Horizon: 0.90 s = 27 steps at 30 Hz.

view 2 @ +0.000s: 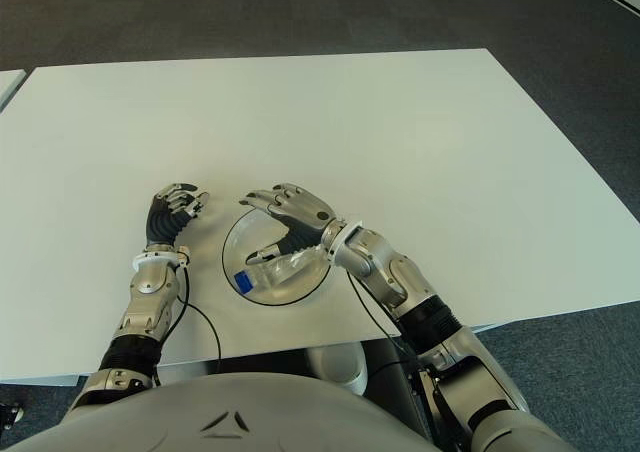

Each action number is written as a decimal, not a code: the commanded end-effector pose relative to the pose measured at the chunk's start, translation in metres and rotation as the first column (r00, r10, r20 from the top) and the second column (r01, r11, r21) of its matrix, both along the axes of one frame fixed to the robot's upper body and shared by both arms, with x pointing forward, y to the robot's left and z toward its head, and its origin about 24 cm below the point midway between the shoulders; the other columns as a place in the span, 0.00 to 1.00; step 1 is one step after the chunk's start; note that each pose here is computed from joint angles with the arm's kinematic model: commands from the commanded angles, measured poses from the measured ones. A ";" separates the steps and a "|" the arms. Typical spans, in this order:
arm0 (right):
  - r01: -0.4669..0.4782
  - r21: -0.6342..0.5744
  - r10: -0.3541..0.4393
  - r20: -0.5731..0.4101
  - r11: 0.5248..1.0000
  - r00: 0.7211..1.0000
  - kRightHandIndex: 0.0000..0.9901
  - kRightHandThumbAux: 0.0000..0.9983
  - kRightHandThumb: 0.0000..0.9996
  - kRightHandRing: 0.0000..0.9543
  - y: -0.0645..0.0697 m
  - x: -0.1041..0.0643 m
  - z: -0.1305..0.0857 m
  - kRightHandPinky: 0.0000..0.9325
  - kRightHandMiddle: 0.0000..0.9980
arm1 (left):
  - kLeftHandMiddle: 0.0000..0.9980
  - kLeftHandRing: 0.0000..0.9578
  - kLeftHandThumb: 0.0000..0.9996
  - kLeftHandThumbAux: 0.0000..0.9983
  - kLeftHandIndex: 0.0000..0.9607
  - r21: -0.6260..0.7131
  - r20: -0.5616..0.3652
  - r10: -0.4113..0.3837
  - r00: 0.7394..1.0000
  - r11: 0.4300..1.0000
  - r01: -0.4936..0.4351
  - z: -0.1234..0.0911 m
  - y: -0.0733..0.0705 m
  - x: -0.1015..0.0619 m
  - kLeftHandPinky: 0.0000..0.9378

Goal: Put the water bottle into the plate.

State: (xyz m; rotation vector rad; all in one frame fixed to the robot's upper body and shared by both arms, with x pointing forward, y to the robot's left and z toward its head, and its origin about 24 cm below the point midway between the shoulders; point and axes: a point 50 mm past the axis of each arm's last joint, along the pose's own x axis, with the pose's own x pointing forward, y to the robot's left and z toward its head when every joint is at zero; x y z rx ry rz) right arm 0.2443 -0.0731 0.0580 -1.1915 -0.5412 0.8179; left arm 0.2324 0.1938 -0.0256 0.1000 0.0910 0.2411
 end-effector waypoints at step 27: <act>0.207 0.294 -0.225 0.027 0.933 0.974 0.00 0.42 0.15 0.00 -0.015 0.006 0.012 0.00 0.00 | 0.65 0.67 0.71 0.72 0.45 0.011 -0.025 0.005 1.000 1.000 -0.005 -0.006 0.000 -0.003 0.67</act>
